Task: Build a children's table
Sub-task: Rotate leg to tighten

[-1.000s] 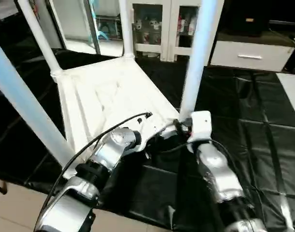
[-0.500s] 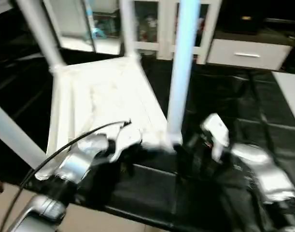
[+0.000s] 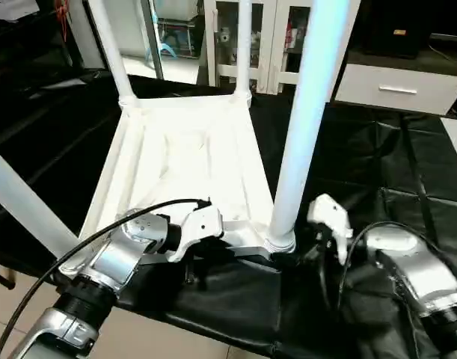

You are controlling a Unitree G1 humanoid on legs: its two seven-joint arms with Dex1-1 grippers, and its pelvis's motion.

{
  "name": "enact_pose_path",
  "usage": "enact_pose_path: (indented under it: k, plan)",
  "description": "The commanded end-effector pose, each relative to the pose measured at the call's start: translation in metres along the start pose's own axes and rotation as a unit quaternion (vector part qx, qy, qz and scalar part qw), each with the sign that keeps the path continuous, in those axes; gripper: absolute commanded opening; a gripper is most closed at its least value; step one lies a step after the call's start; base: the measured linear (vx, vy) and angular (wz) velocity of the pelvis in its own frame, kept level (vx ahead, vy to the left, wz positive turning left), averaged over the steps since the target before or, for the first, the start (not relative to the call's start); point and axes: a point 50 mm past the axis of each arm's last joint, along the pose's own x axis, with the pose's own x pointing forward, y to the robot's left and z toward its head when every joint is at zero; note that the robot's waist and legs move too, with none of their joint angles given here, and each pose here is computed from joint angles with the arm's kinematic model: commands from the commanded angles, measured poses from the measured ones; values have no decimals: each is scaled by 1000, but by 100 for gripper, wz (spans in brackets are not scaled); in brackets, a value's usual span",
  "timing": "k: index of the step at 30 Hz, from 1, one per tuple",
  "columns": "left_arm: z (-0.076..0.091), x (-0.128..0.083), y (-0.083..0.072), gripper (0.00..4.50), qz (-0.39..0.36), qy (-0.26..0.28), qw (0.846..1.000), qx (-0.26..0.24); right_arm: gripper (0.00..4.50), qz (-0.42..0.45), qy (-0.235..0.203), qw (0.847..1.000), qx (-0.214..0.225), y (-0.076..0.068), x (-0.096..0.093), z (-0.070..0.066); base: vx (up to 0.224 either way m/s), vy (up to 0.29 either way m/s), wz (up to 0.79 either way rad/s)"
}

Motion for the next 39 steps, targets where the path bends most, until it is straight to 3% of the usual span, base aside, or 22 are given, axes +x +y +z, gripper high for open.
enact_pose_path:
  k: [1,3,8,14,19,31,34,35,39]
  plan:
    - [5,9,-8,0,-36,-8,999,8,440,4,-10,1000,-5,-4,1,6,0,0,0]
    - [4,8,-7,0,-37,-6,999,8,440,7,-12,1000,-6,-5,2,8,0,0,0]
    - [3,7,-7,0,-36,-2,999,7,382,12,-19,1000,-10,-8,4,11,0,0,0]
    - [2,6,-7,0,-33,-1,999,4,349,32,-8,999,-11,-8,2,9,0,0,0]
    - [1,6,-8,0,-36,1,999,4,292,43,0,999,-8,-8,-1,6,0,0,0]
    - [-1,6,-8,0,-32,-2,999,-5,272,35,-13,999,-1,-8,3,5,0,0,0]
    - [-1,7,-8,0,-26,-5,1000,-8,272,7,-21,1000,0,-11,5,4,0,0,0]
    - [1,10,-5,0,-8,-18,1000,-21,272,-46,-21,999,13,-17,8,0,0,0,0]
    - [3,15,3,0,36,-29,998,-42,270,-116,-26,992,33,-22,14,-7,0,0,0]
